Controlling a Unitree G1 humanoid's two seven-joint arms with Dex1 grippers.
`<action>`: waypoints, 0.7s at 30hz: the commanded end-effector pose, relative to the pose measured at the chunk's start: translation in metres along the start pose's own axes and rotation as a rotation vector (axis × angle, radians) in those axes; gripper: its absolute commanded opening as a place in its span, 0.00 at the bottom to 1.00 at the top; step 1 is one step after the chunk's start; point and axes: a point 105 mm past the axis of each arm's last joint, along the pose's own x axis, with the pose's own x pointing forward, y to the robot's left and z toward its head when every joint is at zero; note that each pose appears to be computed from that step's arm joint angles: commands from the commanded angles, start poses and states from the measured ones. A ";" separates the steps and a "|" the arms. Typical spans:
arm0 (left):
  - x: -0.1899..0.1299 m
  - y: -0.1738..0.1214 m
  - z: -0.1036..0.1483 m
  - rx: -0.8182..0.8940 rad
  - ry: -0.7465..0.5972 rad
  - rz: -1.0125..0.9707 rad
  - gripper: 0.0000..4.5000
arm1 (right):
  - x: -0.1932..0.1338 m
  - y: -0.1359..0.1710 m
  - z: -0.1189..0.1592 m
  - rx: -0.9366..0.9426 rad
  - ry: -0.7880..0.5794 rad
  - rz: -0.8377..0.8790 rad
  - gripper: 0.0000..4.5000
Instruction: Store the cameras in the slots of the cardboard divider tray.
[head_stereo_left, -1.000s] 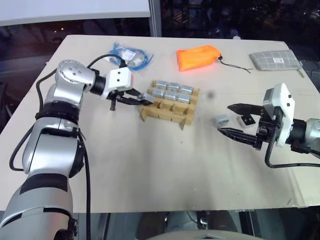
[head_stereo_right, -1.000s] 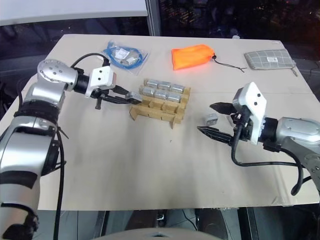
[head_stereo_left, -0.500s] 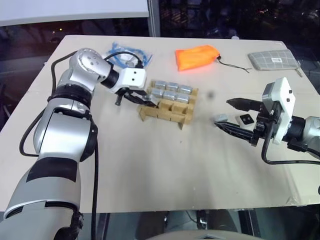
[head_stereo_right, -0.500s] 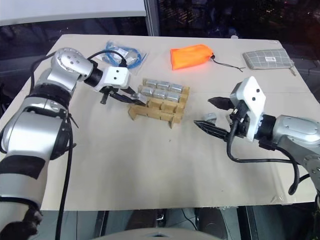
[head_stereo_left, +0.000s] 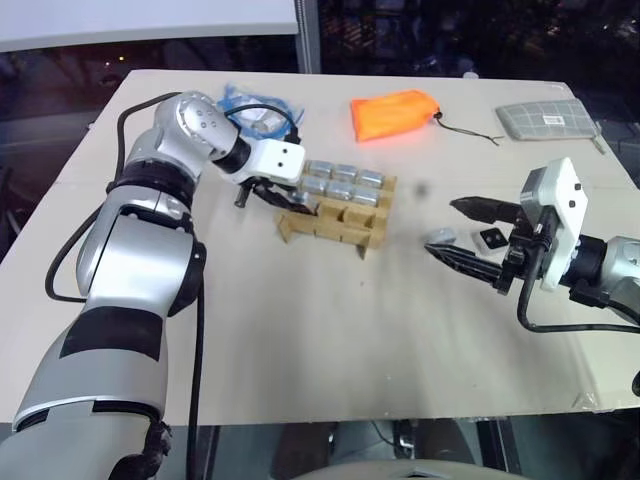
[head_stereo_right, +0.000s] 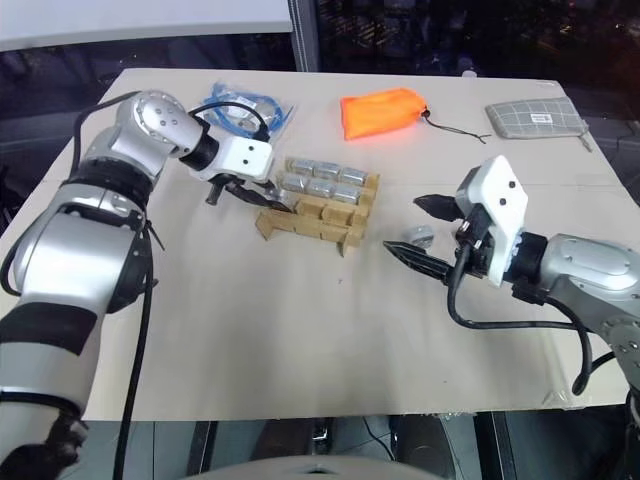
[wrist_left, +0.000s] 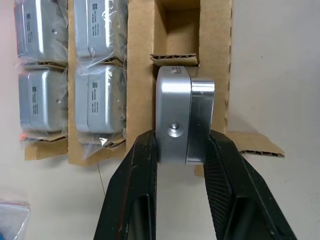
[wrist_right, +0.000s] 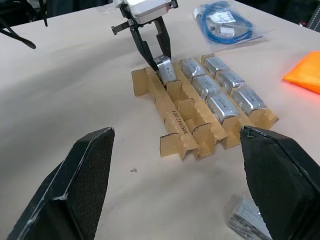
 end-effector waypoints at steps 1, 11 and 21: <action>-0.017 0.013 0.007 0.031 0.022 0.053 0.17 | 0.000 0.003 0.008 -0.030 -0.034 0.004 0.88; -0.012 0.010 0.006 0.029 0.033 0.023 0.17 | 0.000 0.004 0.006 -0.023 -0.030 0.014 0.88; -0.010 0.008 0.006 0.034 0.035 0.008 0.28 | -0.001 0.004 0.005 -0.021 -0.026 0.008 0.89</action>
